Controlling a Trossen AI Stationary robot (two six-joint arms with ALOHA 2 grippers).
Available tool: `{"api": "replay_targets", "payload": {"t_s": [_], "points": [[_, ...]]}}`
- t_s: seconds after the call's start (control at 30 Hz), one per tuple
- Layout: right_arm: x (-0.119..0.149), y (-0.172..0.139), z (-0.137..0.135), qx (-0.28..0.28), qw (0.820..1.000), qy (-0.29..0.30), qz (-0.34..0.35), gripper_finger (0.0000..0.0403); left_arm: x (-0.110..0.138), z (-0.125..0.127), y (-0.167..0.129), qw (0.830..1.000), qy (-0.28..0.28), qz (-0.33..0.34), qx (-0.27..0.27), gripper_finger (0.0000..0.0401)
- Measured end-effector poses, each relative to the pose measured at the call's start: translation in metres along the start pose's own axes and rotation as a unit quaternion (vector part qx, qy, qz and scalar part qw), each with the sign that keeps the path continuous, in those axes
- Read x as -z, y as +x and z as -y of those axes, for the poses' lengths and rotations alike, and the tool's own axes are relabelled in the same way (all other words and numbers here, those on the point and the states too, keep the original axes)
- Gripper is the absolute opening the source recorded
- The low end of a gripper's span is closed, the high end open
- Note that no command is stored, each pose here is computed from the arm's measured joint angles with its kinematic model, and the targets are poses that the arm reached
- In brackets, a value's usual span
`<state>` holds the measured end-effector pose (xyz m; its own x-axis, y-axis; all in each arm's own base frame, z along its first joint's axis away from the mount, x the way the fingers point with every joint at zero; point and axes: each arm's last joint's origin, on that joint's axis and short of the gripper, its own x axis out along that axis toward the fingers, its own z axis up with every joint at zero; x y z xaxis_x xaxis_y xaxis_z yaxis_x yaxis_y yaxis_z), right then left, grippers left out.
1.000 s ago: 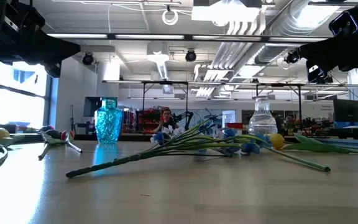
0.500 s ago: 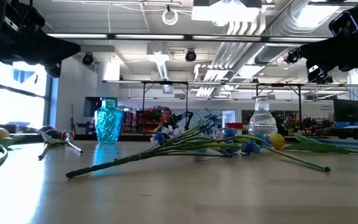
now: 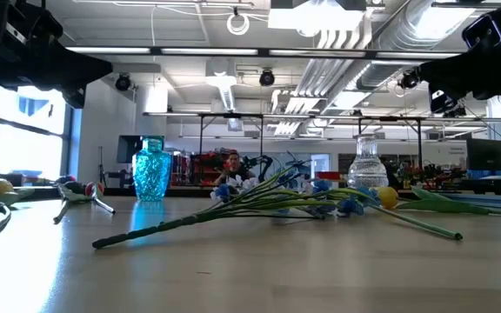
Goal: Sort flowers into vase by color
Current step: Put the right yellow flower into the blue vase
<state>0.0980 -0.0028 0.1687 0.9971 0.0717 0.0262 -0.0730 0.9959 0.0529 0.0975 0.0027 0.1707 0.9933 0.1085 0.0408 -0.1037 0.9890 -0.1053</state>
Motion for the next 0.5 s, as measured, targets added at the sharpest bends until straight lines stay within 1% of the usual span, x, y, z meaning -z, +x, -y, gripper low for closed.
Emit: {"api": "replay_targets", "payload": {"t_s": [0.07,0.13,0.27,0.33,0.37,0.4,0.43,0.47,0.5], "points": [[0.000,0.000,0.000,0.007,0.999,-0.041,0.000,0.0013,0.000,0.000,0.000,1.000,0.000,0.000,0.000,0.0000],[0.000,0.000,0.001,0.015,0.998,-0.066,-0.001,0.0013,0.000,0.000,0.000,1.000,0.000,0.000,0.000,0.0000],[0.000,0.000,0.001,0.016,0.997,-0.073,-0.001,0.0013,0.000,0.000,0.000,1.000,0.000,0.000,0.000,0.0000],[-0.001,0.000,0.002,0.041,0.996,-0.079,0.006,0.0013,0.000,0.000,0.000,1.000,0.000,0.000,0.000,0.0000],[-0.003,0.000,0.003,0.054,0.996,-0.069,0.012,0.0013,0.000,0.000,0.000,1.000,0.000,0.000,0.000,0.0000],[-0.005,0.000,0.004,0.067,0.997,-0.043,0.024,0.0013,0.000,0.000,0.000,1.000,0.000,0.000,0.000,0.0000],[-0.008,-0.001,0.004,0.077,0.996,0.006,0.047,0.0013,0.000,0.000,0.000,1.000,0.000,0.000,0.000,0.0000],[-0.012,-0.001,0.005,0.084,0.991,0.077,0.075,0.0013,0.000,0.000,0.000,1.000,0.000,0.000,0.000,0.0000],[-0.017,-0.002,0.005,0.087,0.980,0.144,0.105,0.0013,0.000,0.000,0.000,1.000,0.000,0.000,0.000,0.0000]]}}
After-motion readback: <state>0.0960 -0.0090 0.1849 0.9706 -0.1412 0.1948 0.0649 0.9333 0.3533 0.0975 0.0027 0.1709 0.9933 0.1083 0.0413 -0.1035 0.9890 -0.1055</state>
